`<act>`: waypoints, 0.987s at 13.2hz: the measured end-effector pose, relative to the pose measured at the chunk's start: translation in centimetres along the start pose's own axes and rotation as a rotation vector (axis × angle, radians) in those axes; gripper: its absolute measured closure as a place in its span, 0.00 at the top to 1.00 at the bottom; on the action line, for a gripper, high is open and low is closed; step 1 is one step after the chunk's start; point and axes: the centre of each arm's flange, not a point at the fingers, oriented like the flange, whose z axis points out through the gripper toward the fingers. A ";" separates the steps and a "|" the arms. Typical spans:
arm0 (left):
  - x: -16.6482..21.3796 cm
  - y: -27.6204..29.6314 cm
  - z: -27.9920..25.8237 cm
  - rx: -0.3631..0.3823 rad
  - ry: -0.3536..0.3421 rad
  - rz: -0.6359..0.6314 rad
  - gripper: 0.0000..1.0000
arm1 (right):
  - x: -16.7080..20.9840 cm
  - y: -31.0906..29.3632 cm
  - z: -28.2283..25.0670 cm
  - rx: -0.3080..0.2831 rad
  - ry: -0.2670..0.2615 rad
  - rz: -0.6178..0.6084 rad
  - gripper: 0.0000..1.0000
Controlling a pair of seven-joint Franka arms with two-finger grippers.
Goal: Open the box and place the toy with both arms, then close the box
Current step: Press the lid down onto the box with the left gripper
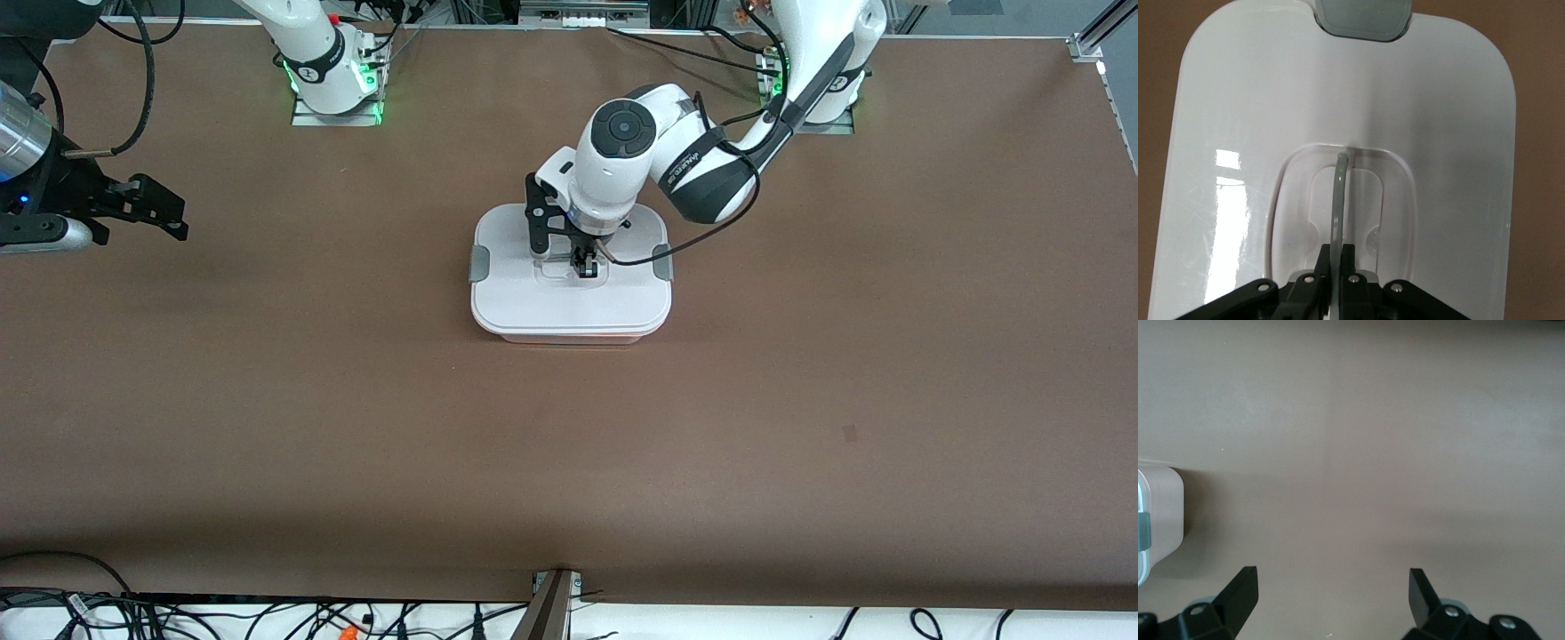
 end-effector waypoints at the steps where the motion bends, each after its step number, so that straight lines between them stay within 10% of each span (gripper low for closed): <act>1: 0.0 0.0 0.1 0.002 0.003 -0.001 0.07 | 0.0 -0.1 0.0 0.000 0.000 -0.002 1.00; 13: 0.3 0.4 0.4 0.057 -0.016 0.057 0.09 | -0.3 -0.2 0.3 0.001 -0.028 -0.004 1.00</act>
